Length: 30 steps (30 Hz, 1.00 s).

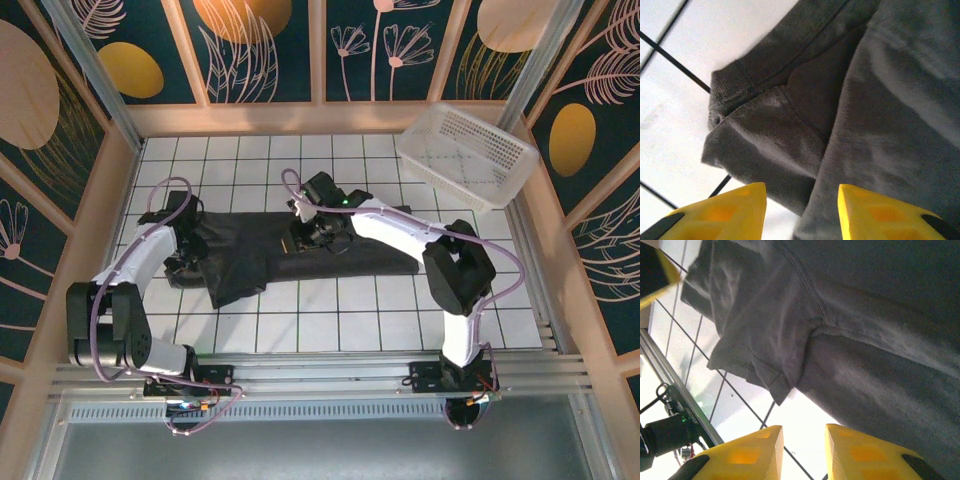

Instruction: Fold and stack the t-shirts

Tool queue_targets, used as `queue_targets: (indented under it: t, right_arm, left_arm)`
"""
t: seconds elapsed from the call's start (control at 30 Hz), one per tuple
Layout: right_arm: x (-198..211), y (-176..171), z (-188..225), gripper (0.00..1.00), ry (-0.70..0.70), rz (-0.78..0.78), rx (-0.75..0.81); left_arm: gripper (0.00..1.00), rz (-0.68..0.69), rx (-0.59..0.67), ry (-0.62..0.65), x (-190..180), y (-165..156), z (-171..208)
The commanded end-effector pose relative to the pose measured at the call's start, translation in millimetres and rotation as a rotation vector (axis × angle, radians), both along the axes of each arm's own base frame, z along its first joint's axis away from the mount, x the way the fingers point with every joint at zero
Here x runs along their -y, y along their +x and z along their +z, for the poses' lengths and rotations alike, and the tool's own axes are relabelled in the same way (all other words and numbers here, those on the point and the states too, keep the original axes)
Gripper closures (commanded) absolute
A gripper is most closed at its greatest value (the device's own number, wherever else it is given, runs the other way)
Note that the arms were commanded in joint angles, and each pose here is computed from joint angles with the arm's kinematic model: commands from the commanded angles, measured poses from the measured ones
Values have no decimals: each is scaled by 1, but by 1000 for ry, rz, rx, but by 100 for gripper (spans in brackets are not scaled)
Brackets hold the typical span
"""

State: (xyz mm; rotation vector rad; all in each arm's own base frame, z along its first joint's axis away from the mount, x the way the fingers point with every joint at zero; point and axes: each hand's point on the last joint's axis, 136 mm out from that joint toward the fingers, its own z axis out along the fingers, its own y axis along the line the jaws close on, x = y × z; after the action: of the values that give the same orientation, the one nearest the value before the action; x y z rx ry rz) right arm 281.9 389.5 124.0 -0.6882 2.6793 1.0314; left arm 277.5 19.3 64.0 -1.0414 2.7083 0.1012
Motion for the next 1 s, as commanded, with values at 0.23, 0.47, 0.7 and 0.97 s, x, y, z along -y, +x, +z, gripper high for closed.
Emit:
queue_targets:
  t: [0.23,0.47,0.7,0.97]
  right_arm:
    - [6,11,19,70,80,-13,10]
    - [7,11,18,70,79,-16,-3]
    - [9,13,13,70,72,-29,-13]
    - [8,14,12,70,67,-33,-17]
  left_arm:
    - [59,-79,98,-105,17,17,-30]
    - [63,-105,103,-109,18,11,-39]
    - [72,-103,152,-158,27,17,-20]
    - [89,-106,154,-200,34,19,-17]
